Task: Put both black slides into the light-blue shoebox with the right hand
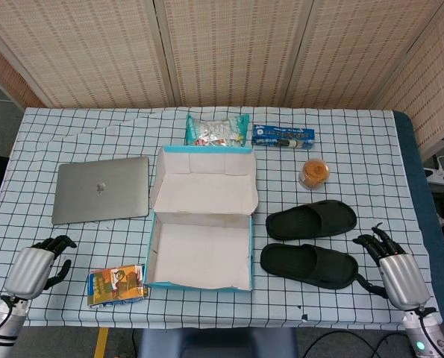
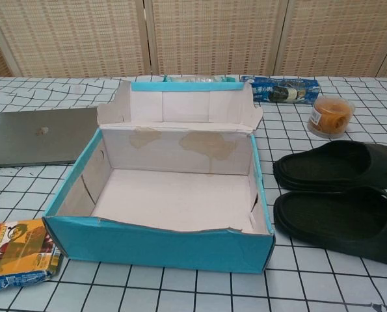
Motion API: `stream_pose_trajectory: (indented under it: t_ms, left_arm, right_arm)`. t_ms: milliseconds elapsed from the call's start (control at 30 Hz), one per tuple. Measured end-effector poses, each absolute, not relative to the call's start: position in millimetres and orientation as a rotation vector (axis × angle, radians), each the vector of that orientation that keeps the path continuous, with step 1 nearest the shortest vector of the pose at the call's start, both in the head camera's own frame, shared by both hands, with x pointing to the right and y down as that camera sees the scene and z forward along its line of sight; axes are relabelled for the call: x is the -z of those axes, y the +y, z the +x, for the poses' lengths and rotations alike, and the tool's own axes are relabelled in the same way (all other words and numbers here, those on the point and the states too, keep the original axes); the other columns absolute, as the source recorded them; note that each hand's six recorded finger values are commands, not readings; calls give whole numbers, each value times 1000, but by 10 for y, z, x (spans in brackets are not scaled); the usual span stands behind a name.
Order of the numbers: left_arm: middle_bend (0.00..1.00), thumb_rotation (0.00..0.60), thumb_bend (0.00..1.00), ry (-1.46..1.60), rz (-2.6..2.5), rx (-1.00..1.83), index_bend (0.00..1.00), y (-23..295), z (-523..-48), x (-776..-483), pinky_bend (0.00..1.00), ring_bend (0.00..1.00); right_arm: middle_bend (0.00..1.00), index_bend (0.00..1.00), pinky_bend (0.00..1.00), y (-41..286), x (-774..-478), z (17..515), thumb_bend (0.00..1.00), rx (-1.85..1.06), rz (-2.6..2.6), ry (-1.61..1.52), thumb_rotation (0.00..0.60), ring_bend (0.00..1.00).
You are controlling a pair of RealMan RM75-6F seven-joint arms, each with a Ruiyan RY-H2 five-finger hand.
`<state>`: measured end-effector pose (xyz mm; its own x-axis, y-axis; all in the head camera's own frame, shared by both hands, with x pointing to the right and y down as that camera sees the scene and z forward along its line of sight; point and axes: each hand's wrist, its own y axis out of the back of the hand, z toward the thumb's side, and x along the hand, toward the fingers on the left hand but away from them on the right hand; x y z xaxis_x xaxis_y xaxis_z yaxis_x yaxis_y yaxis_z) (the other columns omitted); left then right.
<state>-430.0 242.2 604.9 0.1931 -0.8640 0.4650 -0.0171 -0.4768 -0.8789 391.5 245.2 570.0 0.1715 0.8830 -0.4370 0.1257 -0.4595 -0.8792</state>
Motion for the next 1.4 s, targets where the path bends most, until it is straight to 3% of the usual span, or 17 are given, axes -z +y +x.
stream_pose_trajectory:
  t_ms: [400,533,867,1400]
  left_arm:
    - [310,600,455,840,-1709,1375,361,2426,-4286,-6069,595,383]
    - [309,600,456,823,-1703,1392,366,2430,-4314,-6104,596,383]
    - [306,600,455,841,-1698,1365,375,2436,-4270,-6035,595,383]
    - [305,600,455,862,-1696,1372,390,2418,-4299,-6025,594,383]
  right_arm:
    - [228,214,298,2470,-5722,3913,124,-1396,-1745,-941,600,87]
    - [228,182,189,2480,-5743,3880,108,-1379,-1745,-906,600,87]
    - [142,37,72,2602,-5875,3845,5,-1398,-1815,-807,600,20]
    - [105,0,66,2731,-6347,3865,0,-1633,-1937,-633,600,0]
